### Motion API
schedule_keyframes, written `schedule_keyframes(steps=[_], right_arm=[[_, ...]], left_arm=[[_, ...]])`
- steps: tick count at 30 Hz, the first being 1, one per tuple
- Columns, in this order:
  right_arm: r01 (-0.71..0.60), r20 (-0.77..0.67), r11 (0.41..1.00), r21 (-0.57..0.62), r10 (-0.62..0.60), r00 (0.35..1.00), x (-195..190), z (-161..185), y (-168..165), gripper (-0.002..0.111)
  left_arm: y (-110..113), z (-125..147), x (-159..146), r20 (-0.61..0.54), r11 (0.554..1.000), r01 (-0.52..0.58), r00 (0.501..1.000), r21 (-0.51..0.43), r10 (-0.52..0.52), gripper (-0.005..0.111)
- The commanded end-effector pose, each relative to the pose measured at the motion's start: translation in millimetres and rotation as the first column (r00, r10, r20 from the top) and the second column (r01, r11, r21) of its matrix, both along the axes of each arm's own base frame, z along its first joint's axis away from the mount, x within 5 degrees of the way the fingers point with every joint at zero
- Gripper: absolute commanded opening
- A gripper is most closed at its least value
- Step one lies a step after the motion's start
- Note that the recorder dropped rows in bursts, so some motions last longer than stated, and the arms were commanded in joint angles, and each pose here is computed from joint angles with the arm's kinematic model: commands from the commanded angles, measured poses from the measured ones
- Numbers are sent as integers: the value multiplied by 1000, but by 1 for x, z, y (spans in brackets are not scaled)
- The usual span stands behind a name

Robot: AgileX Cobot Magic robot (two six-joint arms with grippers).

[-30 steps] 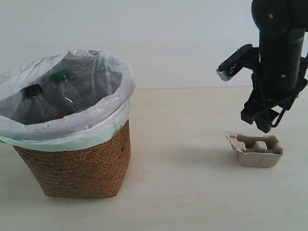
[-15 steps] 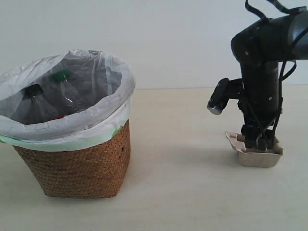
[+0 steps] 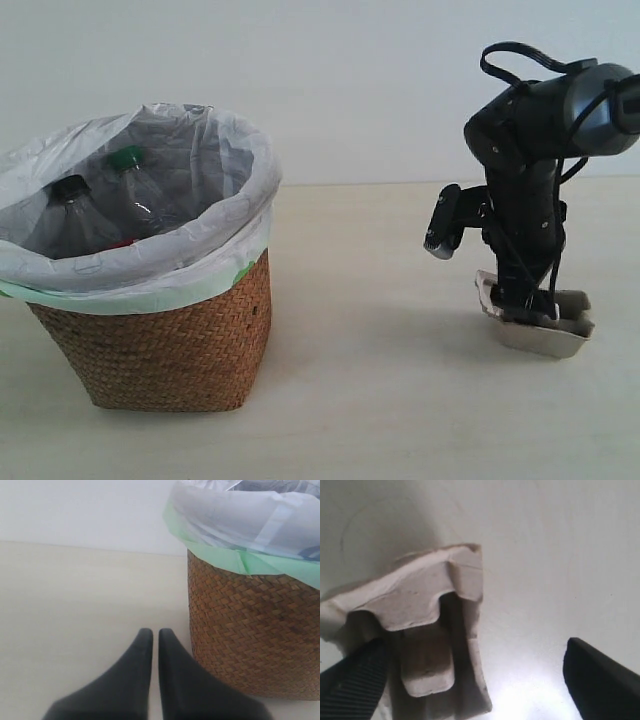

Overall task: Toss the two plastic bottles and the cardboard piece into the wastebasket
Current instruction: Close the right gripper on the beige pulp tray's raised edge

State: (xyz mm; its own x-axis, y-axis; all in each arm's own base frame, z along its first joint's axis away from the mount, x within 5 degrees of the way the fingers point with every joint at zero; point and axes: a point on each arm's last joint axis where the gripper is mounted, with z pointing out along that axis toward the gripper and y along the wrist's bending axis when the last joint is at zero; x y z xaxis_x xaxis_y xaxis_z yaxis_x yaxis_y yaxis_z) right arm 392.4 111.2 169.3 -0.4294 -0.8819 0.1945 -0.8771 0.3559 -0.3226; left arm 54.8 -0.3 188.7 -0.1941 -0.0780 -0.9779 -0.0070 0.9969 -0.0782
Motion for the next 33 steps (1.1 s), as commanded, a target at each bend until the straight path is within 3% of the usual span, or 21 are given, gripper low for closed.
schedule_keyframes(steps=[1,7,14,26,33], right_arm=[[9,-8,1000,1,-9,1000,0,0,-4,83],[30,5,1000,4,-30,1000,0,0,-4,82],[111,130,993,-41,-105,986,8,6,-10,82],[158,137,987,-36,-151,979,3,6,-2,82],[70,150,994,-82,-57,987,-1,19,6,82]], left_arm=[[0,-1,0,5,1000,-4,1000,0,4,4],[0,-1,0,5,1000,-4,1000,0,4,4],[0,-1,0,5,1000,-4,1000,0,4,4],[0,-1,0,5,1000,-4,1000,0,4,4],[0,-1,0,5,1000,-4,1000,0,4,4]])
